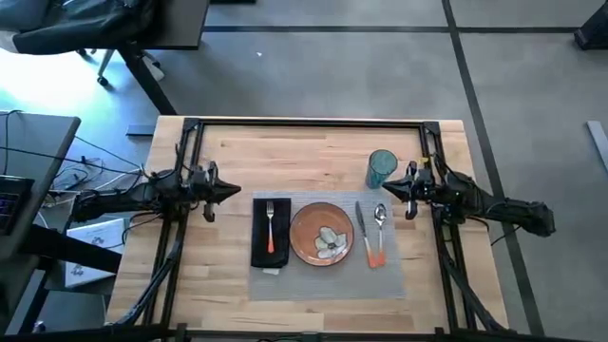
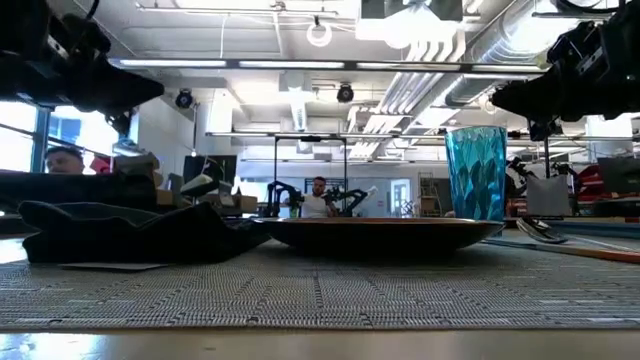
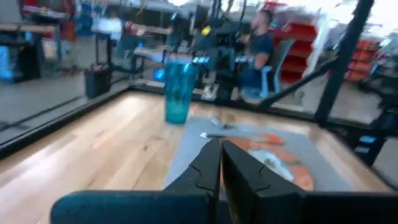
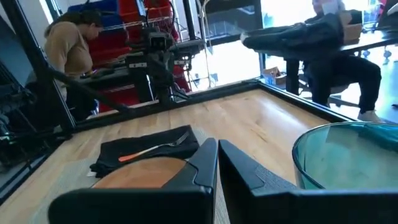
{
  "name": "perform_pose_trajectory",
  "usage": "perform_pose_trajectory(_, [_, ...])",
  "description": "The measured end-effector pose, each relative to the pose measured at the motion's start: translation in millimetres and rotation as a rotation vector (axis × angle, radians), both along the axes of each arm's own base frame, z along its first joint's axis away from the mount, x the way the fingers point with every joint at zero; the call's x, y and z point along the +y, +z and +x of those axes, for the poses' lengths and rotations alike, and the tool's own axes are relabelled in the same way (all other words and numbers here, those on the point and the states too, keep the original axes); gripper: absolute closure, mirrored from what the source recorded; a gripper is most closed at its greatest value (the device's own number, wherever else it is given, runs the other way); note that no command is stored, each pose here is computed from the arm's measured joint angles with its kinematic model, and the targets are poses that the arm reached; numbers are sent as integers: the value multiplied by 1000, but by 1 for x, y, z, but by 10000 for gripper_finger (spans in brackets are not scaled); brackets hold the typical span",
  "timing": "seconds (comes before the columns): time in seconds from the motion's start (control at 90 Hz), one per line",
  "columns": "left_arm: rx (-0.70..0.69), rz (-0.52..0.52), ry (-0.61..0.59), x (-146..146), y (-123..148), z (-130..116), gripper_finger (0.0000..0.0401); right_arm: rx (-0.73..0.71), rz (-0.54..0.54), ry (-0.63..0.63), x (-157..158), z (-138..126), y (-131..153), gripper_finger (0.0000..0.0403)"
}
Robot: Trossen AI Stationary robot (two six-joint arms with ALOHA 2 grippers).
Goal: Set table place
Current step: Return to Home Position
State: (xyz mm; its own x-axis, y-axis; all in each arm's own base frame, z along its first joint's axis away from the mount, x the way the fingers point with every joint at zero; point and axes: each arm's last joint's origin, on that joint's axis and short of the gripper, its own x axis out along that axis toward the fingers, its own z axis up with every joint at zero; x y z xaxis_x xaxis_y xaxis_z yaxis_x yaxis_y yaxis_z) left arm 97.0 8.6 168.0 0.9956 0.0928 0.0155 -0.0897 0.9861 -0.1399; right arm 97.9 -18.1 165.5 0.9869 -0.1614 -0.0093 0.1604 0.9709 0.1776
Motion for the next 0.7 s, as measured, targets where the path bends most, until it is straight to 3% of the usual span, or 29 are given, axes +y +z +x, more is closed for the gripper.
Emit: perform_pose_trajectory(0.7, [15,54,-14,0,-1,0,401,13,4,3,0,1,-1,402])
